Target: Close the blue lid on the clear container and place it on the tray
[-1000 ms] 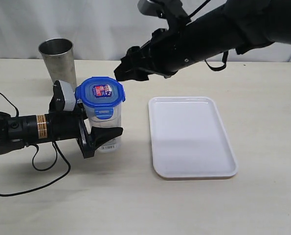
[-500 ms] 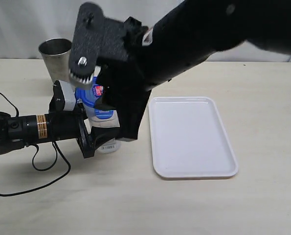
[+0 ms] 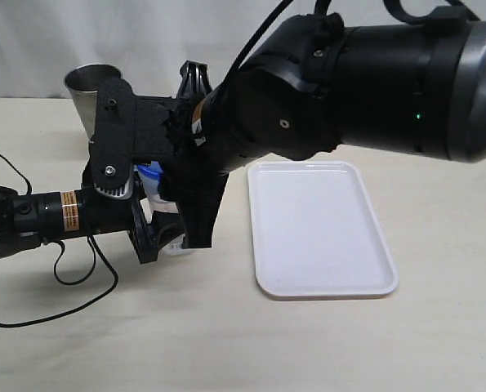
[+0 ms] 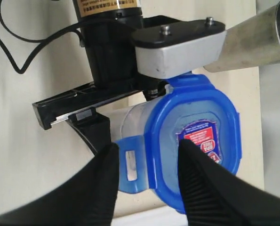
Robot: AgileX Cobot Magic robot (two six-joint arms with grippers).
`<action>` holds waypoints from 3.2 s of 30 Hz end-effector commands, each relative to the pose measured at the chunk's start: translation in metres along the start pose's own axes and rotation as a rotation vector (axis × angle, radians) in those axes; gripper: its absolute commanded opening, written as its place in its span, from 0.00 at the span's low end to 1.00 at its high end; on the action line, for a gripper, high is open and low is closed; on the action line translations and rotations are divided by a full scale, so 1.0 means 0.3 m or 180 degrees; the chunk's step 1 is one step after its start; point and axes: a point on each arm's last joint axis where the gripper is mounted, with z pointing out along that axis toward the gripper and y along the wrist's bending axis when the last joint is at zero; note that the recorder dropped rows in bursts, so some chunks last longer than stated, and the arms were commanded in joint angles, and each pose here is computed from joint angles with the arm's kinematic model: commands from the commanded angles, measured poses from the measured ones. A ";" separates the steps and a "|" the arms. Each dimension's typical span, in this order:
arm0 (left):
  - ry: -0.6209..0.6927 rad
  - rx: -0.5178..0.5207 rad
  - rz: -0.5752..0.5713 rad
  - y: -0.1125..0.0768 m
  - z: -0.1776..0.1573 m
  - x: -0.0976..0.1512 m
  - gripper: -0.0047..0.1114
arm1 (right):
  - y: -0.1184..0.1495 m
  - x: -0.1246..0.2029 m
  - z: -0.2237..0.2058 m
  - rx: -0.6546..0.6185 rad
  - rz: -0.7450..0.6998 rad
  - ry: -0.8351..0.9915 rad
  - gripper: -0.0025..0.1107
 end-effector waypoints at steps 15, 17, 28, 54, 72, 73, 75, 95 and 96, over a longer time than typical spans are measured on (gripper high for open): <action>-0.0128 -0.0015 0.0006 0.002 0.002 -0.026 0.04 | 0.040 0.035 0.131 -0.0109 -0.0222 0.0329 0.31; -0.0128 -0.0015 0.0006 0.002 0.002 -0.026 0.04 | 0.049 0.045 0.155 -0.0141 -0.0272 0.0416 0.31; -0.0111 0.0042 0.0028 -0.003 0.002 -0.024 0.04 | 0.065 0.071 0.212 -0.0143 -0.0366 0.0629 0.31; -0.0144 0.0042 0.0229 0.013 0.007 -0.037 0.04 | 0.095 0.095 0.231 -0.0018 0.0110 0.0584 0.29; -0.0143 0.0204 0.1810 -0.005 0.007 -0.031 0.04 | 0.061 0.038 -0.180 -0.0560 0.0872 0.0165 0.44; -0.0145 0.0229 0.1885 -0.007 0.006 -0.030 0.04 | 0.065 0.032 -0.193 -0.0620 0.0834 0.0089 0.43; -0.0157 0.0348 0.2210 -0.018 0.005 -0.026 0.04 | 0.070 0.016 -0.209 -0.0726 0.0853 -0.0098 0.42; -0.0213 0.0576 0.2180 -0.074 0.052 -0.035 0.04 | -0.139 0.119 0.018 -0.1279 0.1380 0.0576 0.42; -0.0213 0.0566 0.2176 -0.073 0.052 -0.036 0.04 | -0.137 0.122 0.025 -0.1285 0.1367 0.0605 0.42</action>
